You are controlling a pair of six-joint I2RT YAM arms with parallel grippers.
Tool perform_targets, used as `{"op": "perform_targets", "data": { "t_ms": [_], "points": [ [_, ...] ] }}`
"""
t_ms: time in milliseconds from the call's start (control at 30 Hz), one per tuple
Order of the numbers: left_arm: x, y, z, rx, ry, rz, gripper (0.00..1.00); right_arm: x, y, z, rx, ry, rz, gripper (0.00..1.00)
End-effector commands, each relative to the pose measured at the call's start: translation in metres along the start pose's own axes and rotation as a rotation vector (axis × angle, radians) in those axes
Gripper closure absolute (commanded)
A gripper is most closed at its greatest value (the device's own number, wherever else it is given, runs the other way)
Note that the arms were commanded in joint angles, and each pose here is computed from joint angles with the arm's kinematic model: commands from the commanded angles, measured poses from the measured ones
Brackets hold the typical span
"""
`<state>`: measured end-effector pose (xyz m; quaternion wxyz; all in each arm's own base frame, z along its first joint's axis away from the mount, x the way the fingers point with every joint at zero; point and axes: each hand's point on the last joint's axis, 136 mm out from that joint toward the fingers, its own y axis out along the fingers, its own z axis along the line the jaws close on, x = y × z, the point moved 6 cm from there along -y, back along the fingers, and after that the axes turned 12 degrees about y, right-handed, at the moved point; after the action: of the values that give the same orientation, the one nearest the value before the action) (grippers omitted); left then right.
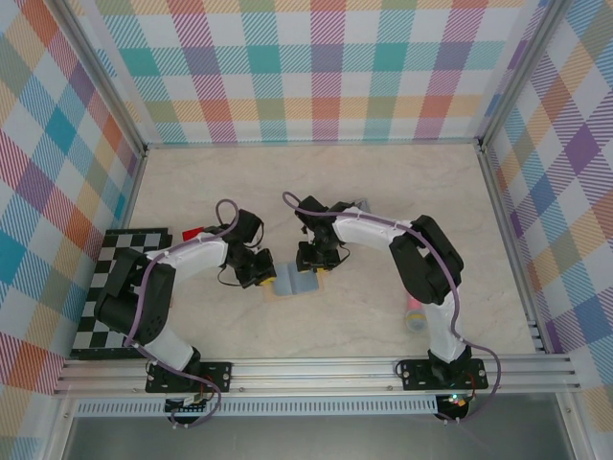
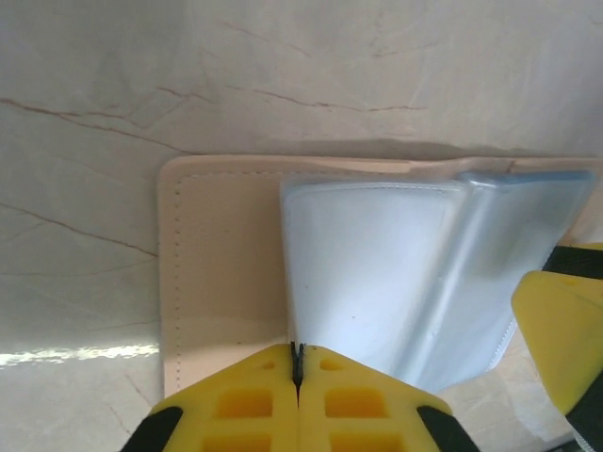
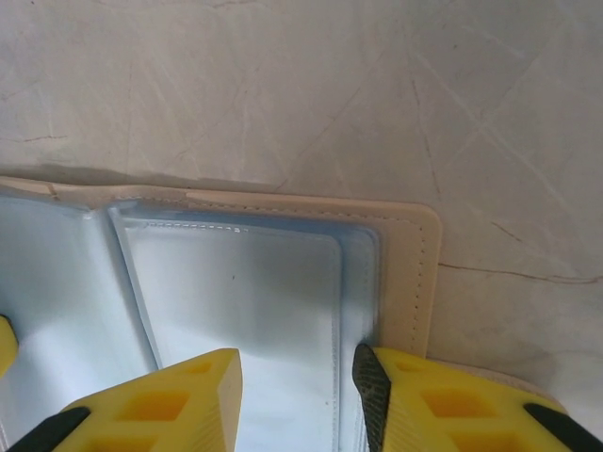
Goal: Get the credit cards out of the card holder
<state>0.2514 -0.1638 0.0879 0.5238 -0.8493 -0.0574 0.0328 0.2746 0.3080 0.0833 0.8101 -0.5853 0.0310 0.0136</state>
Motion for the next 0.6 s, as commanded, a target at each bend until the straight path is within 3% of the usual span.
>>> {"op": "perform_targets", "data": {
  "t_ms": [0,167,567],
  "points": [
    [0.005,-0.001,-0.017,-0.074,0.040,0.000,1.00,-0.006,0.013,-0.005,-0.033,0.025,0.054,0.62],
    [0.006,0.003,-0.027,-0.131,0.055,0.001,1.00,-0.007,0.018,-0.007,-0.036,0.032,0.070,0.64],
    [0.017,-0.001,-0.035,-0.065,0.128,0.008,1.00,-0.008,0.001,0.000,0.036,0.048,0.029,0.64]
  ]
}}
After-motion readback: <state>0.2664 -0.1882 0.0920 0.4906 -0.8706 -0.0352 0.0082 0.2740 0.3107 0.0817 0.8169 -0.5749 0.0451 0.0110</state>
